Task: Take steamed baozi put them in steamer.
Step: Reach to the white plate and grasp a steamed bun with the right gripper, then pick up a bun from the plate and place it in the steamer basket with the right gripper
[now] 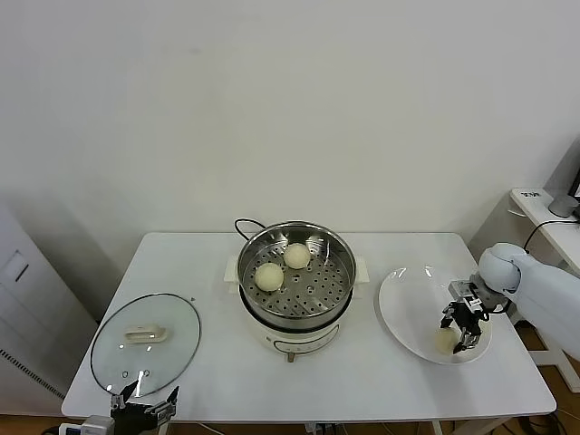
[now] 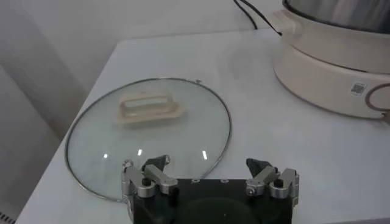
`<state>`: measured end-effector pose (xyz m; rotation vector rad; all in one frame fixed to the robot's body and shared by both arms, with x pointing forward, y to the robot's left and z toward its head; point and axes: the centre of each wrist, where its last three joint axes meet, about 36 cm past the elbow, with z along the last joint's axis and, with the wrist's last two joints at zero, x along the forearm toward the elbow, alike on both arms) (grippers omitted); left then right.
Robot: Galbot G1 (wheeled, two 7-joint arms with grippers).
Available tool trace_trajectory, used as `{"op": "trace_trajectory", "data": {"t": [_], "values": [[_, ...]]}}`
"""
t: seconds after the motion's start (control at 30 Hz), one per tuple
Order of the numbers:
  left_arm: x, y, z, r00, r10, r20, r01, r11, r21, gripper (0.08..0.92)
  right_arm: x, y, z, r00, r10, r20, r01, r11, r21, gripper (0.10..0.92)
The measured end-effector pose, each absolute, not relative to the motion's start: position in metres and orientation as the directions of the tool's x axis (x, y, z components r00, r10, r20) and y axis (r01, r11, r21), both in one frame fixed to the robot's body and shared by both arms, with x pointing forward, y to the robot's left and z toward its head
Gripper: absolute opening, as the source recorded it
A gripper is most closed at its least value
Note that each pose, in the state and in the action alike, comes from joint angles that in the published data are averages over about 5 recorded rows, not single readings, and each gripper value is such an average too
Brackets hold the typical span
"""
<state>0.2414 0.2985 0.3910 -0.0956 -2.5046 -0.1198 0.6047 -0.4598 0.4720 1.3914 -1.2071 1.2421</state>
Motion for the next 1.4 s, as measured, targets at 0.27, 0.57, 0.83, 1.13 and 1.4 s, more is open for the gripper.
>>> {"op": "trace_trajectory", "data": {"t": [0.27, 0.57, 0.83, 1.13, 1.4], "values": [[0.241, 0.295, 0.392, -0.807, 0.043, 0.589, 0.1, 0.993, 0.063, 0.823, 0.613, -0.455, 0.521, -0.015, -0.121, 0.993, -0.987, -0.155, -0.034, 0.56], [0.241, 0.294, 0.394, -0.81, 0.046, 0.584, 0.101, 0.993, 0.063, 0.823, 0.648, -0.409, 0.63, -0.15, -0.22, 0.964, -0.937, -0.279, -0.21, 0.56], [0.239, 0.294, 0.394, -0.811, 0.045, 0.583, 0.101, 0.993, 0.064, 0.823, 0.673, -0.321, 0.703, -0.2, -0.32, 0.926, -0.787, -0.511, -0.347, 0.56], [0.239, 0.295, 0.394, -0.813, 0.045, 0.58, 0.105, 0.992, 0.071, 0.823, 0.68, -0.212, 0.73, -0.147, -0.371, 0.917, -0.503, -0.77, -0.393, 0.56], [0.24, 0.295, 0.393, -0.813, 0.045, 0.58, 0.104, 0.992, 0.07, 0.823, 0.667, -0.147, 0.717, -0.084, -0.366, 0.927, -0.203, -0.904, -0.376, 0.56]]}}
